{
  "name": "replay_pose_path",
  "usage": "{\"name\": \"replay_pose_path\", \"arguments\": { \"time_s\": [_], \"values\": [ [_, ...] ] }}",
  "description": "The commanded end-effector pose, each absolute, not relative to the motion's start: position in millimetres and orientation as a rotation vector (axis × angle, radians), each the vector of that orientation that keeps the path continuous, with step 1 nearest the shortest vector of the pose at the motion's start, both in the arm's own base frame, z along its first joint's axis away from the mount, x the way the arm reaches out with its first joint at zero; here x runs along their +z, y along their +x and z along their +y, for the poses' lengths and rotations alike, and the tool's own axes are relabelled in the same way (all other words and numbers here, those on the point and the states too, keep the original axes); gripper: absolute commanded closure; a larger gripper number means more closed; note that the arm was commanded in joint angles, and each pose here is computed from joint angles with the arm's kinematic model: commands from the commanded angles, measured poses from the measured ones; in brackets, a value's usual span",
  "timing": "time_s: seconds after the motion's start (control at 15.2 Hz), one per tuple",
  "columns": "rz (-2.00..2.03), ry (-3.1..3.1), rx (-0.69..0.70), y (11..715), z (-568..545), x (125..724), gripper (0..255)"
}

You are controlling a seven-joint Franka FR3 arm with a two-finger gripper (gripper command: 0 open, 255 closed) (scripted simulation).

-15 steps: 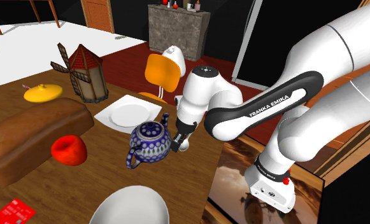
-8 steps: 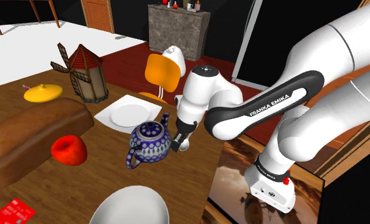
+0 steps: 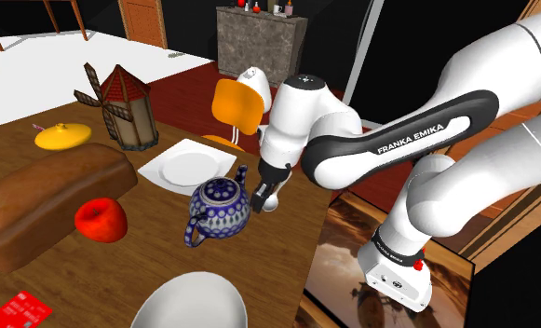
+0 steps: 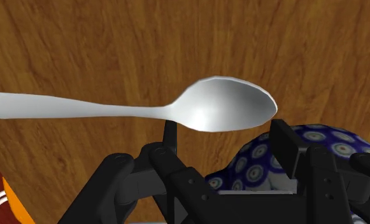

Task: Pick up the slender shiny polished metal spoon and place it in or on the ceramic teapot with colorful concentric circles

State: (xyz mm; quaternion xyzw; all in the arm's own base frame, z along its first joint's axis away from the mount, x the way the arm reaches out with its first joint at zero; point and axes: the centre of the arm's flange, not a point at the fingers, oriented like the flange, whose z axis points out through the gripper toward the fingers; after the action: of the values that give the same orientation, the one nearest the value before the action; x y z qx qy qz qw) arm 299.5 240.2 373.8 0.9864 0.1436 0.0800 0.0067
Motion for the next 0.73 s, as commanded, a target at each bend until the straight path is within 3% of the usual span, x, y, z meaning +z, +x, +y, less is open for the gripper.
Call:
{"name": "replay_pose_path", "arguments": {
  "time_s": [0.0,0.66],
  "values": [
    [0.449,3.086,0.249,299.1,239.2,384.9,255],
    [0.449,3.086,0.249,299.1,239.2,437.7,255]
  ]
}}
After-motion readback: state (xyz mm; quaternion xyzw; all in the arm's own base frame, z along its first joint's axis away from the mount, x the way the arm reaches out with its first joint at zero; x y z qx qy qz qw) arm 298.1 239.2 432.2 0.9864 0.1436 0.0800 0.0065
